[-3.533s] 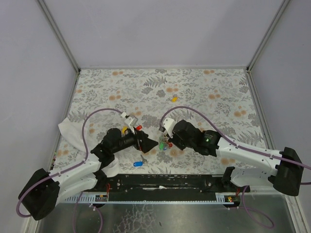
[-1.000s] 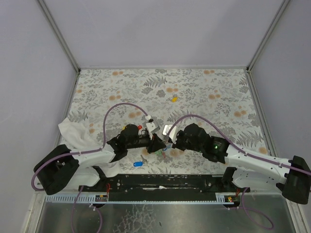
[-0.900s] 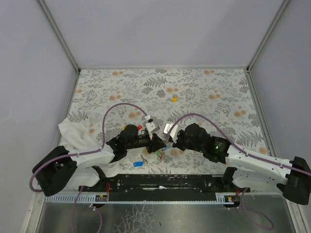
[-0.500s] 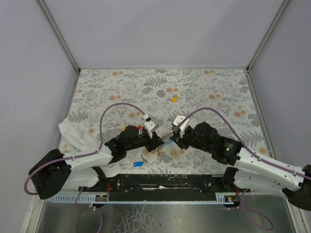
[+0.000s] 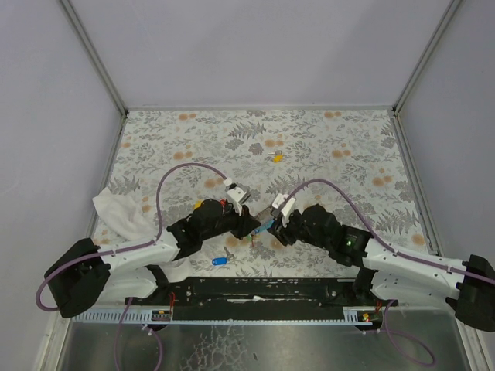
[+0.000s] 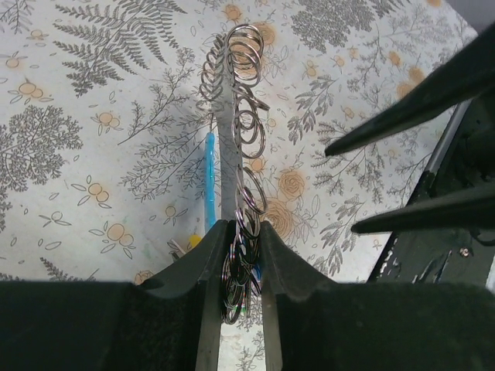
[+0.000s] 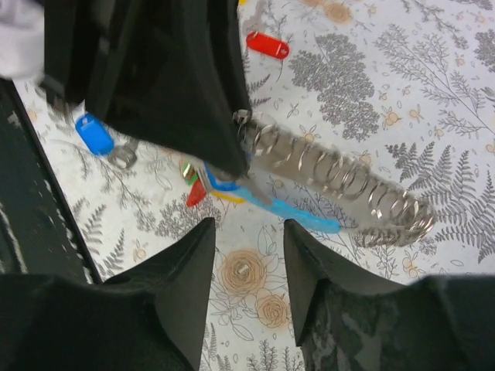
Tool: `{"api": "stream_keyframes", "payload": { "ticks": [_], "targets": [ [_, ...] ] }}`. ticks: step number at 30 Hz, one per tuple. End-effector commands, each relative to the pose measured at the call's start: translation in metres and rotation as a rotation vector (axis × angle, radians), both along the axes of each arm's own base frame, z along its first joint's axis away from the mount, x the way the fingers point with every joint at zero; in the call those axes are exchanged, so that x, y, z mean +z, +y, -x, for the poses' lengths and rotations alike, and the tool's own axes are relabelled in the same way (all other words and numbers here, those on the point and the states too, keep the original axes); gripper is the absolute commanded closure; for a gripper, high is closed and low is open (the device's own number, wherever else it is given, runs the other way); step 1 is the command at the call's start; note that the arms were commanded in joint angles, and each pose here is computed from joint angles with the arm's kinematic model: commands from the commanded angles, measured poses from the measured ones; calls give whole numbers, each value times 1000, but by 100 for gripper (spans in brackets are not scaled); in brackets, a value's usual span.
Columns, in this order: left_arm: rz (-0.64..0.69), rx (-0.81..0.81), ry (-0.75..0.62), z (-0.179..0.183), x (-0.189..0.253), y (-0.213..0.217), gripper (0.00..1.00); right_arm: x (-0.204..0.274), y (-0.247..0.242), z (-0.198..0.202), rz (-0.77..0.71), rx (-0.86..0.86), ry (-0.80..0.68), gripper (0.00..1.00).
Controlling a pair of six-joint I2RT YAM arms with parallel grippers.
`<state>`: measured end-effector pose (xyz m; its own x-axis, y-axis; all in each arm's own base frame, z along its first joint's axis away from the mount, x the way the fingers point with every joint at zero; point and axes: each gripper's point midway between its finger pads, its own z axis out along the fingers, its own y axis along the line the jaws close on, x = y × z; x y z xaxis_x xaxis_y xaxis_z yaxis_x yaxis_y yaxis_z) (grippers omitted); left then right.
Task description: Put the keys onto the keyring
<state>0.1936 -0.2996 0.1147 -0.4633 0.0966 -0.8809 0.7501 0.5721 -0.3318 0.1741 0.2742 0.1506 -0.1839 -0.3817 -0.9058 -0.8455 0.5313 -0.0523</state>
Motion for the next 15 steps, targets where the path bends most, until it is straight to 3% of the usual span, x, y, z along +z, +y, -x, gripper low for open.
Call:
{"api": "stream_keyframes", "payload": {
  "ticks": [1, 6, 15],
  "targets": [
    [67, 83, 51, -6, 22, -2, 100, 27, 11, 4, -167, 125, -226, 50],
    [64, 121, 105, -4, 23, 2, 100, 26, 10, 5, -168, 209, -427, 44],
    [65, 124, 176, 1, 23, -4, 100, 19, 25, 4, -102, 316, -542, 47]
  ]
}}
